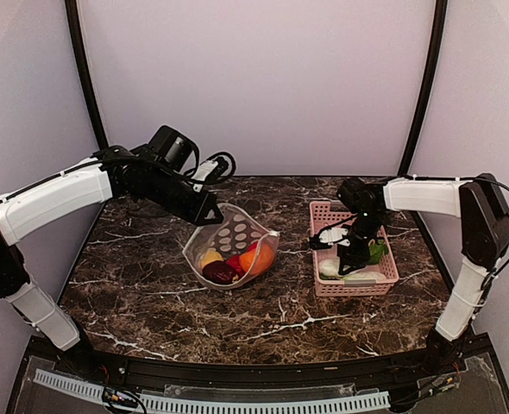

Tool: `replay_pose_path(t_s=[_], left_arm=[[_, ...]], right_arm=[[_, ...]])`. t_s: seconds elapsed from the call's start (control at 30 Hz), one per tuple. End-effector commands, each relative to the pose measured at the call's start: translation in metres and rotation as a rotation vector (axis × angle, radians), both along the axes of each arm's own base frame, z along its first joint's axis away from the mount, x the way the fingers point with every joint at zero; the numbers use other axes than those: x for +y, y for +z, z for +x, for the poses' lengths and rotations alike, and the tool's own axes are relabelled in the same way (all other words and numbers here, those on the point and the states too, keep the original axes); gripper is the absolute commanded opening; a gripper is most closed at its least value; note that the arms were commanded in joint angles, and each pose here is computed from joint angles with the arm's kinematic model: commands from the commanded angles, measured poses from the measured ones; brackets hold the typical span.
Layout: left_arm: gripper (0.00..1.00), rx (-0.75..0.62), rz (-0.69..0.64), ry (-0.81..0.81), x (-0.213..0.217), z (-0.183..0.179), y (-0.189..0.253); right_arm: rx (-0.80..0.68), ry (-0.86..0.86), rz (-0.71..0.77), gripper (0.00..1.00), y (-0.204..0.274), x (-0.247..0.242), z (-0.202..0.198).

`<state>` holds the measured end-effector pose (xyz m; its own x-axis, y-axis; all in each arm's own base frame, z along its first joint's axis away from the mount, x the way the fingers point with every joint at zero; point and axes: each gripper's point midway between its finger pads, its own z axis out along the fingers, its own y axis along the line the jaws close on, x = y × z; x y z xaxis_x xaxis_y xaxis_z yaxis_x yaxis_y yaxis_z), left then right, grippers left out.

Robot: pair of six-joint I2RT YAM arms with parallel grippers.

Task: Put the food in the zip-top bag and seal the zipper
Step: Pick up the fake vegetable from the bin.

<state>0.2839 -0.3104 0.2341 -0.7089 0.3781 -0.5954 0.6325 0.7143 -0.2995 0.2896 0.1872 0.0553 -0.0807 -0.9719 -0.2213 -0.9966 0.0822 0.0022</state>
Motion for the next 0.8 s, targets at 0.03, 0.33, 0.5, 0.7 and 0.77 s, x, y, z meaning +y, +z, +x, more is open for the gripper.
replay_pose_path(t_s=[0.03,0.33,0.5,0.7,0.77], left_arm=[[0.01,-0.007,-0.033,0.005,0.005,-0.006,0.01],[0.01,-0.004,-0.037,0.002,0.004,-0.007,0.008],[0.01,-0.007,-0.037,0.001,0.003,-0.006,0.008],[0.01,-0.008,-0.038,0.001,0.002,-0.004,0.007],[0.01,-0.005,-0.038,0.001,0.001,-0.004,0.007]], right_arm=[[-0.021,0.001,-0.032,0.6,-0.003,-0.001,0.007],[-0.128,-0.019,0.038,0.37,0.052,0.008,0.02],[-0.193,0.0,0.139,0.34,0.104,0.023,0.015],[-0.192,0.091,0.367,0.33,0.183,0.067,-0.02],[-0.16,0.145,0.483,0.33,0.215,0.089,-0.041]])
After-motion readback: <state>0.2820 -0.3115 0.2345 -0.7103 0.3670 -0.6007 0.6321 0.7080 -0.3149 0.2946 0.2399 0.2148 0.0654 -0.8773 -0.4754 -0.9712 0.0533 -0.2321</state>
